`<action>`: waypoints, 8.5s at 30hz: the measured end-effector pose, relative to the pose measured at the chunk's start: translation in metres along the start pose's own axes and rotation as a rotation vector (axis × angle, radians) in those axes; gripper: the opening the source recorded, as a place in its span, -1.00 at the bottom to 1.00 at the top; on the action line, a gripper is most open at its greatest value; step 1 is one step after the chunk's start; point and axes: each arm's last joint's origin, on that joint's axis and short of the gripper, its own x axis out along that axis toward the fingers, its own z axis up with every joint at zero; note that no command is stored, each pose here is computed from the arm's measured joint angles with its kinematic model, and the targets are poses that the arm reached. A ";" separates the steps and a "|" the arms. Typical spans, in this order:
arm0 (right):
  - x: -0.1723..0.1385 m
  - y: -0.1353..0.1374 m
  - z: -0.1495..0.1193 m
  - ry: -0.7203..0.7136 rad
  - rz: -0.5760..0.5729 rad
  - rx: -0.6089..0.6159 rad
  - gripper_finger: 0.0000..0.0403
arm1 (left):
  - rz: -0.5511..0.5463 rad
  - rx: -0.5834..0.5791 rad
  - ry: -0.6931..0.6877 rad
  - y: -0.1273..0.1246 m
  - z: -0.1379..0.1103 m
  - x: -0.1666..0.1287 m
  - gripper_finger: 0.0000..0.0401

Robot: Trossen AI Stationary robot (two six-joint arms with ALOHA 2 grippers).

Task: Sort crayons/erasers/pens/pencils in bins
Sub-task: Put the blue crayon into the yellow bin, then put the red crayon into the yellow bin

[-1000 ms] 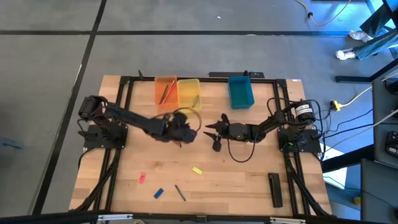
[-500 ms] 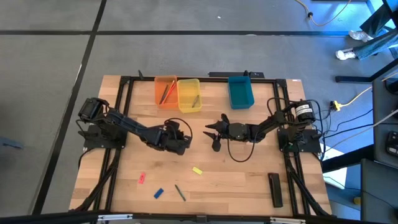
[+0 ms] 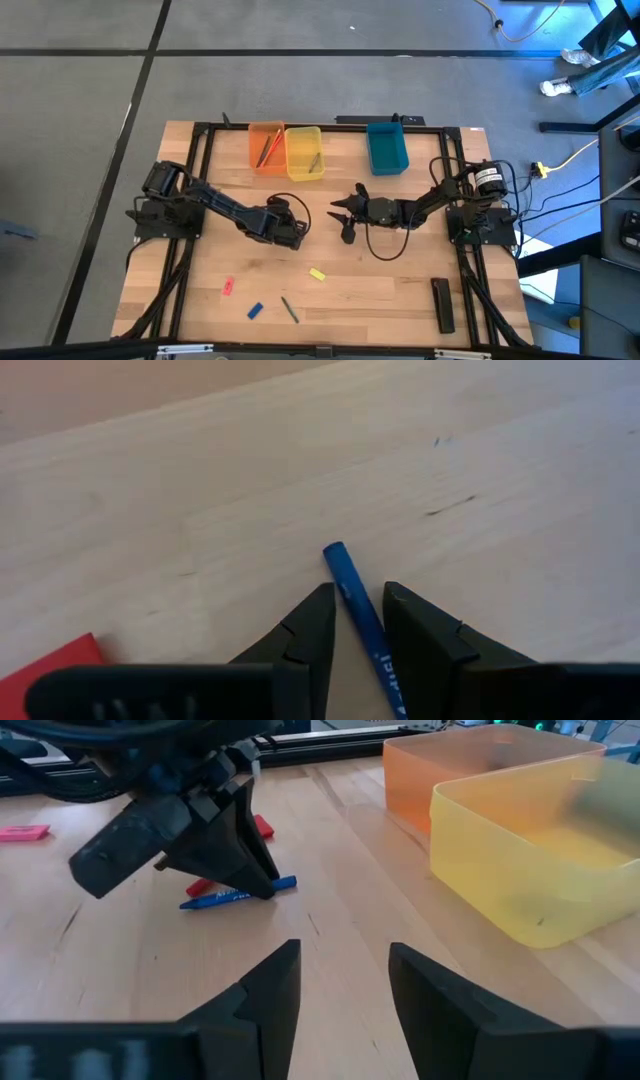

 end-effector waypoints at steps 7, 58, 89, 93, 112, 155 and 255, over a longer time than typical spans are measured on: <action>0.000 0.000 0.000 0.000 0.000 0.000 -0.22 | 0.003 0.020 0.010 0.001 -0.003 -0.001 -0.79; 0.000 -0.001 -0.002 0.023 -0.005 -0.019 -0.22 | -0.041 0.216 -0.148 0.014 0.251 0.059 -0.94; 0.000 -0.001 -0.002 0.024 -0.007 -0.037 -0.22 | -0.018 0.159 -0.021 0.019 0.235 0.108 -0.58; 0.000 -0.001 -0.002 0.023 -0.007 -0.038 -0.22 | -0.035 0.186 -0.009 0.015 0.232 0.107 -0.55; 0.000 -0.001 -0.002 0.026 -0.006 -0.061 -0.22 | 0.035 0.498 0.046 -0.032 0.187 -0.022 -0.56; 0.000 0.002 -0.001 0.021 0.075 -0.005 -0.22 | 0.191 0.784 0.467 -0.006 -0.013 -0.103 -0.57; 0.002 -0.007 -0.005 0.076 0.060 -0.014 -0.22 | -0.039 0.906 -0.016 -0.007 0.192 -0.021 -0.92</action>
